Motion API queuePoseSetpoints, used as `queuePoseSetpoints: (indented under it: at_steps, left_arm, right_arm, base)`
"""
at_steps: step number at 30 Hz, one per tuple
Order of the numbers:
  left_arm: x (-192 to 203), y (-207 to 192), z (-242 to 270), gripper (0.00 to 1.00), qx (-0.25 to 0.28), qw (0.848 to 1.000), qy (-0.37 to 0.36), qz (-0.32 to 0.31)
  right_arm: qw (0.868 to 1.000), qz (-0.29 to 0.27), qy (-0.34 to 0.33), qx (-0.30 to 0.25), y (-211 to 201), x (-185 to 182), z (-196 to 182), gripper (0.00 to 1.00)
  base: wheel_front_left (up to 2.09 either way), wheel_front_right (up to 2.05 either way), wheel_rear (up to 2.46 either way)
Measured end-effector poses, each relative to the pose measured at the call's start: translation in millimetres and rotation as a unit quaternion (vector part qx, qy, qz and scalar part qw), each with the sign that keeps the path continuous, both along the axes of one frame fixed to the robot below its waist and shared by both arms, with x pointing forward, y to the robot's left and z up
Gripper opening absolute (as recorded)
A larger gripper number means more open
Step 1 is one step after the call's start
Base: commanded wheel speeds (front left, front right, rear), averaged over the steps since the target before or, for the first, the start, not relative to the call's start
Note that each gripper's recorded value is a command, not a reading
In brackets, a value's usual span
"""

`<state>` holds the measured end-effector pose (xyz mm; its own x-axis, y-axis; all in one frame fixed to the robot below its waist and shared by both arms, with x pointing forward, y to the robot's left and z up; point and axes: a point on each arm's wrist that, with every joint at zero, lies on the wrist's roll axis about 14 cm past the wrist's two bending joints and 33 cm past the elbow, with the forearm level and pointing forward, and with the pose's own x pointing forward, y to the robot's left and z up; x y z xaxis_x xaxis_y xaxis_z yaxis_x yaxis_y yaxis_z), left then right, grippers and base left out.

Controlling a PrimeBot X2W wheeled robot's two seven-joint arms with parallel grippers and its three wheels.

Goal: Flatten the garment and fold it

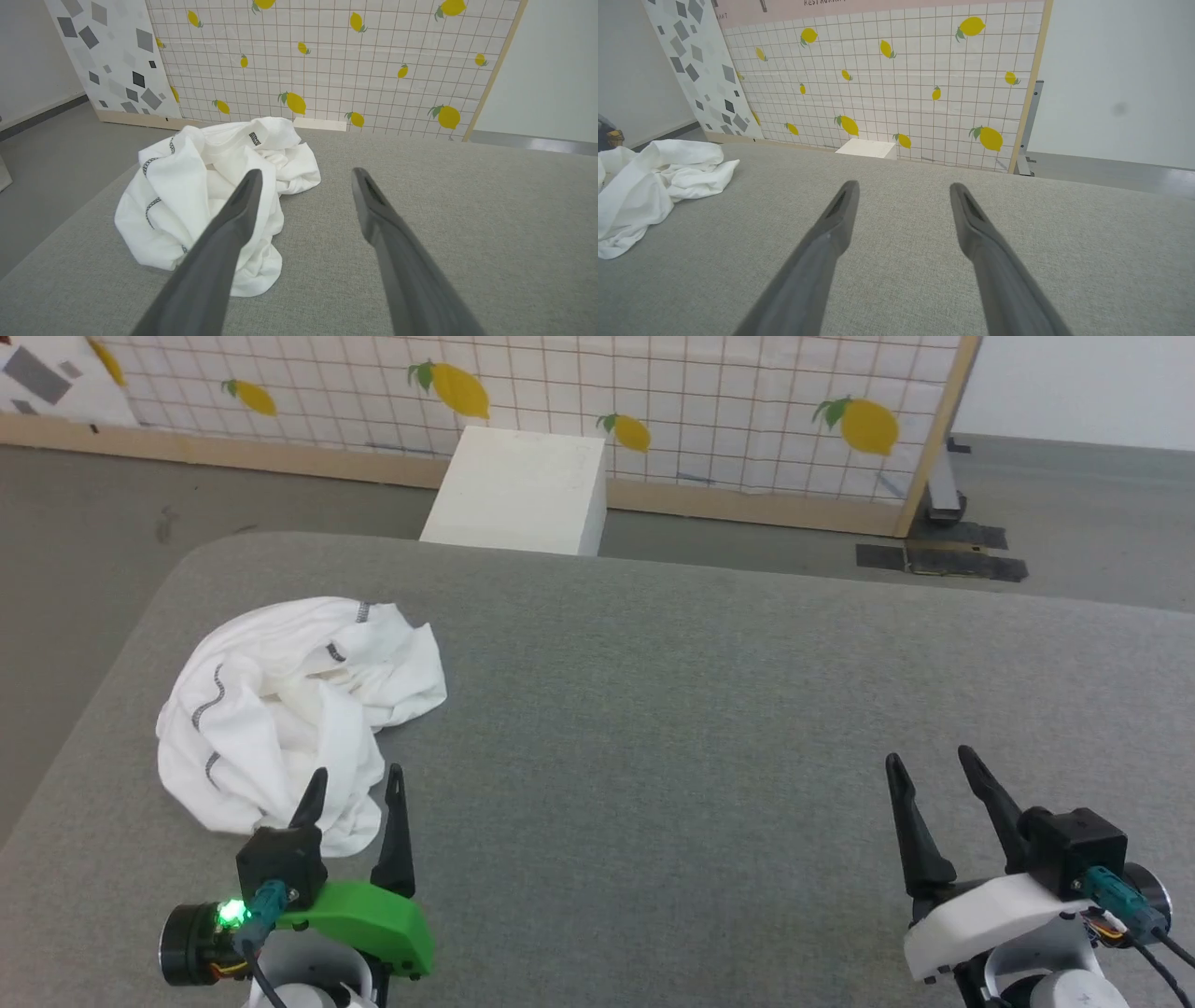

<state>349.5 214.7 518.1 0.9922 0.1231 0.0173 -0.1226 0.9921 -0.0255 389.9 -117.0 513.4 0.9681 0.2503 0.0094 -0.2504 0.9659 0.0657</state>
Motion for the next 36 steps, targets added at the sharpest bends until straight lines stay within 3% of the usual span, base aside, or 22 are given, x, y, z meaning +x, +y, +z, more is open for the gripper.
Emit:
queuePoseSetpoints:
  at_steps: [36]
  left_arm:
    - [-41.4, 50.3, -11.0, 1.00, -0.011, 0.995, -0.004, 0.100]
  right_arm:
    - [0.996, 0.087, 0.015, 0.028, 63.7, 10.8, -19.0, 1.00]
  base:
    - [0.00, 0.00, 0.00]
